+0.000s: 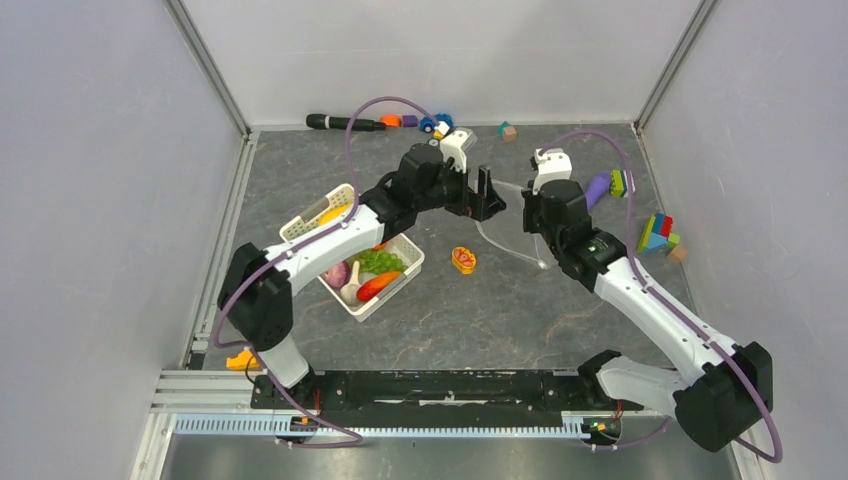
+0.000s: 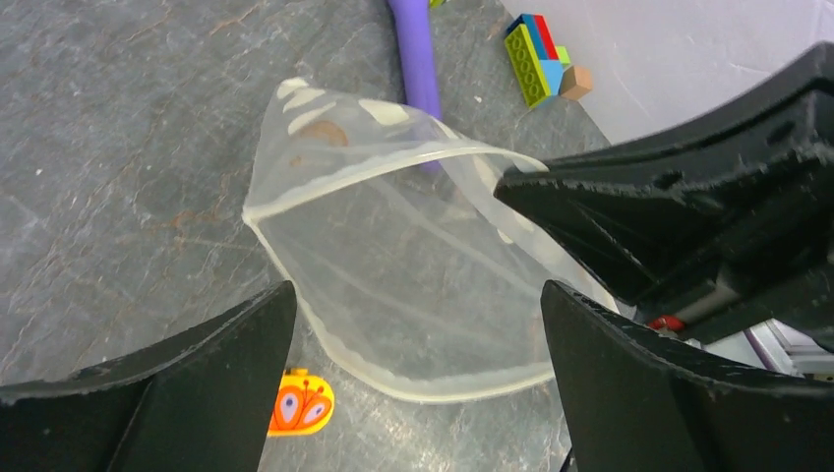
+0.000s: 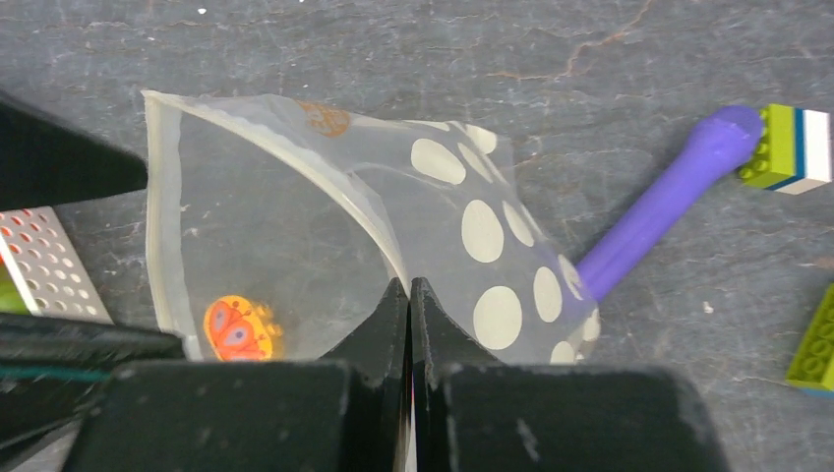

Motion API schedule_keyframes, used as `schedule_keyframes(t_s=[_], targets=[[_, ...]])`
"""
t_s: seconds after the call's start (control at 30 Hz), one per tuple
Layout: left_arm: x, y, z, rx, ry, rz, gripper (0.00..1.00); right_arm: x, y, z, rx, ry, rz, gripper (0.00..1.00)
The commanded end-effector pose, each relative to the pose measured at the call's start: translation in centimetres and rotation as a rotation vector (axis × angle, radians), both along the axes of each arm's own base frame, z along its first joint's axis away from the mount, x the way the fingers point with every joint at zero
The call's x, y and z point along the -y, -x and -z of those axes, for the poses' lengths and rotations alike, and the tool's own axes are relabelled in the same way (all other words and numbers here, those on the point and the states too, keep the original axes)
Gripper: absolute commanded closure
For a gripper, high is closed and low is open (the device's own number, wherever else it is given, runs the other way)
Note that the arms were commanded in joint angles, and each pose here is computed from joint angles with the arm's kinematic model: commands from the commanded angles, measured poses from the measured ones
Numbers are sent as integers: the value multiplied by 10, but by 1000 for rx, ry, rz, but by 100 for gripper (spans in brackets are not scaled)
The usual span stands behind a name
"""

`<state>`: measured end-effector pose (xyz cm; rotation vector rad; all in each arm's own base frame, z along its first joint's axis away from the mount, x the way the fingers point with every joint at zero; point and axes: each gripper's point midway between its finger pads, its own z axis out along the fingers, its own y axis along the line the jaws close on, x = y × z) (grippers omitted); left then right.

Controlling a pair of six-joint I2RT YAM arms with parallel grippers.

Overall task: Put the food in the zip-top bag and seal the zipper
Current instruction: Open the zipper of the food storage bag, then pick up the fake vegetable from the bin.

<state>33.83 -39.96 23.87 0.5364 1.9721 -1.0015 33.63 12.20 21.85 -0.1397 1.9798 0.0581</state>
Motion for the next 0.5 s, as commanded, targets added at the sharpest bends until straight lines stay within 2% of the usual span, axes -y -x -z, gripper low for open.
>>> schedule_keyframes(t_s=[0.0, 0.17, 0.47], targets=[[-27, 11, -32, 78, 8, -54, 0, -17, -12, -14, 65, -131, -5, 100], [-81, 21, -16, 60, -70, -238, 0, -26, -11, 7, 59, -213, -13, 100], [-209, 24, 27, -23, -288, -774, 0, -27, -14, 17, 98, -336, 45, 100]])
